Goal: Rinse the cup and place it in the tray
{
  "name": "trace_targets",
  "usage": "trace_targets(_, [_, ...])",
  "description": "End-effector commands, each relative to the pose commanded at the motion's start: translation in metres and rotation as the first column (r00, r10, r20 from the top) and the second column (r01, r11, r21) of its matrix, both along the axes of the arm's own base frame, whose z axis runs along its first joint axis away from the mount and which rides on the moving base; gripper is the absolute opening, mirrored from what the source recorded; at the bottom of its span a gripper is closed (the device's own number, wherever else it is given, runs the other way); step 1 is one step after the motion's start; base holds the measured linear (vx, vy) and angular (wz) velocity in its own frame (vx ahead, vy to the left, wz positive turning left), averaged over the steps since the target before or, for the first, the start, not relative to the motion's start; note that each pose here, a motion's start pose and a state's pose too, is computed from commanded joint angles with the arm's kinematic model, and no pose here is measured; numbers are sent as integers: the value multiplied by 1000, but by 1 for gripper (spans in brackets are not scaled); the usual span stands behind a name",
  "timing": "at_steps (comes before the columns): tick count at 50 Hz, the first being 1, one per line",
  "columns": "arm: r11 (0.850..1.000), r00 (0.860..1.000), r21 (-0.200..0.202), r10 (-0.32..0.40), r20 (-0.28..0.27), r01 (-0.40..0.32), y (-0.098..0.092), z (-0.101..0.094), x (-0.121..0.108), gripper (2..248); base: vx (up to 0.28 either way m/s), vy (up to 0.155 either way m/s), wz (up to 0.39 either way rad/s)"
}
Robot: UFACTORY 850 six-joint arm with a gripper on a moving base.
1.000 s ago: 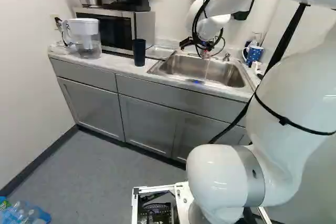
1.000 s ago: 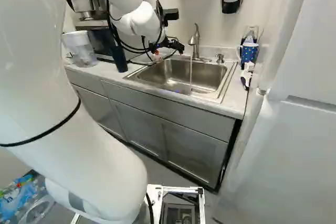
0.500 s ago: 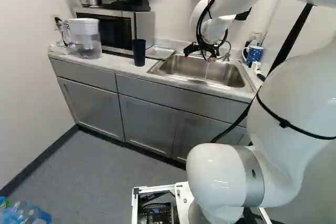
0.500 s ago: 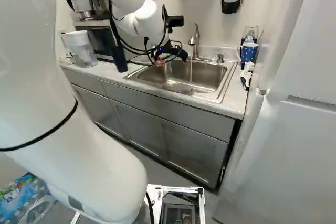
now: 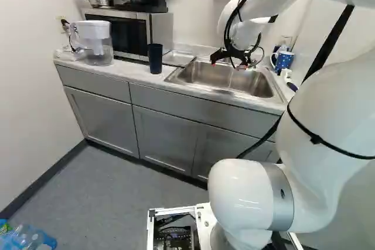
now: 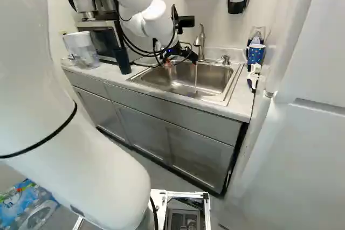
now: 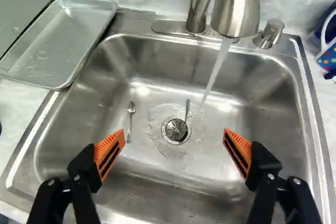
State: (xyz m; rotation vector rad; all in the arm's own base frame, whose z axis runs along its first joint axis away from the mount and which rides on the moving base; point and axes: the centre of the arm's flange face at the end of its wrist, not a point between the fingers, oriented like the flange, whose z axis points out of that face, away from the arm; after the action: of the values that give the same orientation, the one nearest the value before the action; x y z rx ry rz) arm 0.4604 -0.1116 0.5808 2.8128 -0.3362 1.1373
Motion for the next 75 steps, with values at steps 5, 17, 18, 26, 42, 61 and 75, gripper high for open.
trace_targets(5, [1000,1000,0,-10,0,10,-5,0,-2,247,0,0,0])
trace_targets(17, [999,999,0,-35,0,35,-15,0,-7,247,0,0,0])
trace_targets(18, [999,999,0,-37,0,37,-16,0,-8,247,0,0,0])
trace_targets(26, [999,999,0,-54,0,54,-24,0,-11,247,0,0,0])
trace_targets(42, [997,997,0,-74,0,74,-33,0,-14,247,0,0,0])
trace_targets(61, [997,997,0,-72,0,72,-31,0,-14,247,0,0,0])
trace_targets(75, [999,999,0,-38,1,38,-14,0,-15,247,0,0,0])
